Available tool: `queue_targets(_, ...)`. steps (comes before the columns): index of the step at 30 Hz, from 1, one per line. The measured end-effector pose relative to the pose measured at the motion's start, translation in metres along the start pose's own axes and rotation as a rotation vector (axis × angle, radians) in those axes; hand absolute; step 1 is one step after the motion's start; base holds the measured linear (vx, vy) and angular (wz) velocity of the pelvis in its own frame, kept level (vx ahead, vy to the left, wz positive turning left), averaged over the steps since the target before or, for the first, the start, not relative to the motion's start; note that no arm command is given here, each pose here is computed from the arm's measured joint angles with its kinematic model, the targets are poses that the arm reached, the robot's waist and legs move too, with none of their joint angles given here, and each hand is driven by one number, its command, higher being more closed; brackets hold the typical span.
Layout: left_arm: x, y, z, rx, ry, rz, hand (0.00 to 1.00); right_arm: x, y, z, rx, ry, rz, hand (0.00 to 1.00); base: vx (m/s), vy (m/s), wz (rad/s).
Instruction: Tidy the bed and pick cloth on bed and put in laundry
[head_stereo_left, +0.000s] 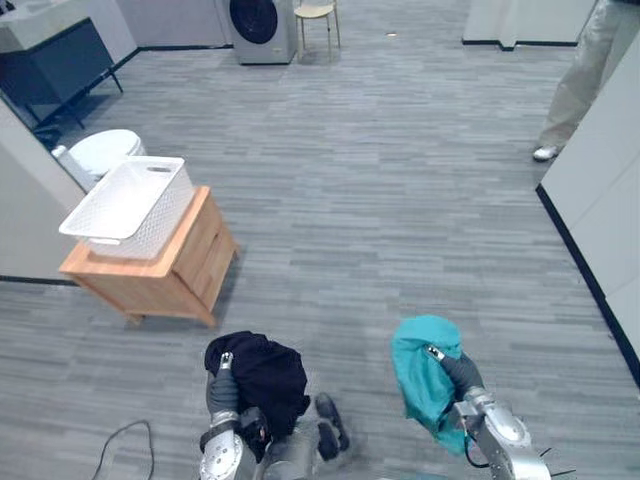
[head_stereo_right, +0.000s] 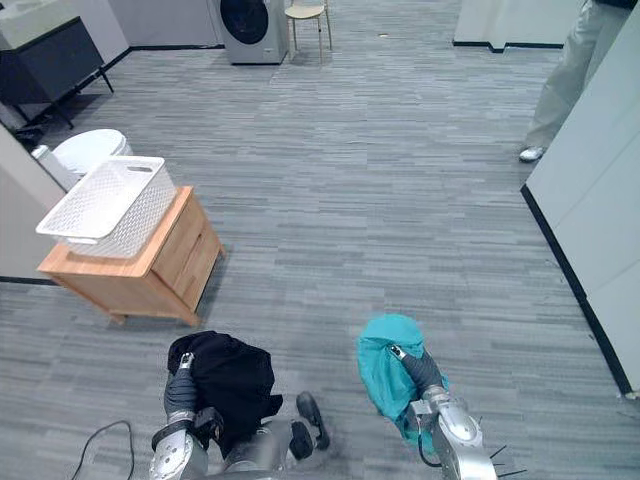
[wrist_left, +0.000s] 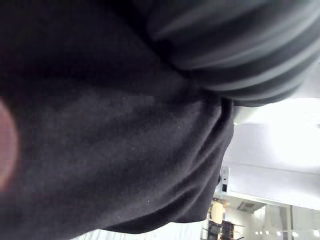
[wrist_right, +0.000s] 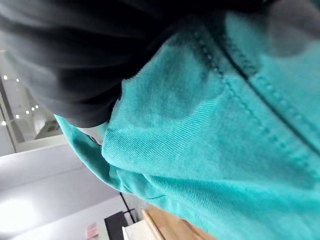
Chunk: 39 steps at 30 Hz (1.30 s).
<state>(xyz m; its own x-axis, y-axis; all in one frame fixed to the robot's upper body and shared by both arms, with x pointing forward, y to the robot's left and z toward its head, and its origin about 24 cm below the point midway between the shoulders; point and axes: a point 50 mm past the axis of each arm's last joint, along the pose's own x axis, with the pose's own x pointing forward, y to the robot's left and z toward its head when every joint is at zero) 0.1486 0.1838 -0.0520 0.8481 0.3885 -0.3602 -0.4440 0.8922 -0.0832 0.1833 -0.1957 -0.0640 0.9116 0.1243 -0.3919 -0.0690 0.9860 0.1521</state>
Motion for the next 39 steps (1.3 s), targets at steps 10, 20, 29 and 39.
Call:
queue_targets(10, 0.028, -0.022, 0.037, 0.153, -0.162, -0.164, 1.00, 0.004, 0.041, -0.003, 0.074, -0.015, 0.104, 1.00, 0.50, -0.088, 1.26)
queue_targets(20, 0.010, -0.013, 0.000, 0.097, 0.021, -0.064, 1.00, 0.019, 0.038, 0.018, -0.050, -0.026, 0.169, 1.00, 0.56, -0.363, 0.83)
queue_targets(29, 0.008, -0.022, 0.016, 0.037, -0.055, -0.143, 1.00, 0.023, 0.028, 0.025, -0.112, -0.037, 0.134, 1.00, 0.36, -0.102, 0.71)
queue_targets(39, 0.022, -0.026, 0.031, 0.213, -0.128, -0.280, 1.00, 0.022, 0.047, 0.014, -0.022, -0.057, 0.121, 1.00, 0.32, 0.025, 0.91)
